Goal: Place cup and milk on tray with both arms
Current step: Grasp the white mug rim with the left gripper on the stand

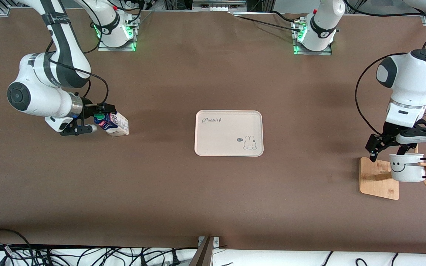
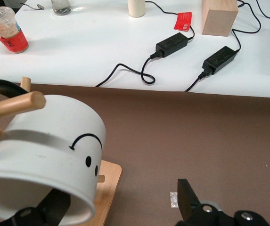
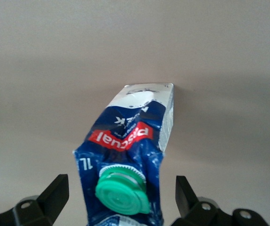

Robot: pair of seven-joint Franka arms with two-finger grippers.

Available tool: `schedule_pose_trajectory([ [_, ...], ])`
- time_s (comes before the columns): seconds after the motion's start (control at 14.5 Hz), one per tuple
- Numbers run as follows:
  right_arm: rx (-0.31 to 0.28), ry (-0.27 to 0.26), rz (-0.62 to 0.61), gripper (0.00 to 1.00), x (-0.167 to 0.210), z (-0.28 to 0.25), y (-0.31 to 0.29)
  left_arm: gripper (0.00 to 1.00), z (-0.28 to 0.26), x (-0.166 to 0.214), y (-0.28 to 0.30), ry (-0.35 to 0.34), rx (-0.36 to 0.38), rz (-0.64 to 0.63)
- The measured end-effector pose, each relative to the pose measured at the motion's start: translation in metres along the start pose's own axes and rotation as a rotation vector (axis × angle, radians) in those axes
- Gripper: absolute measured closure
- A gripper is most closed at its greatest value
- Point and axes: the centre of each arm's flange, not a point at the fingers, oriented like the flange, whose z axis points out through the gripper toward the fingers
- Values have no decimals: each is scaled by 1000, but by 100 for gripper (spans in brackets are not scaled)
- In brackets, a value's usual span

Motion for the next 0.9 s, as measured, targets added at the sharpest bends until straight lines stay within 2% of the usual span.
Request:
schedule_pose_trajectory([
  [0.14,-2,-8,3,0,-2,4,5,0,8,0,0,-7,1,6],
  [0.41,-79,-20,-31,0,-3,6,11,0,15,5,1,-3,2,10],
  [0.9,-90,-19,-35,0,-2,7,12,0,17,0,-1,26,-2,12],
])
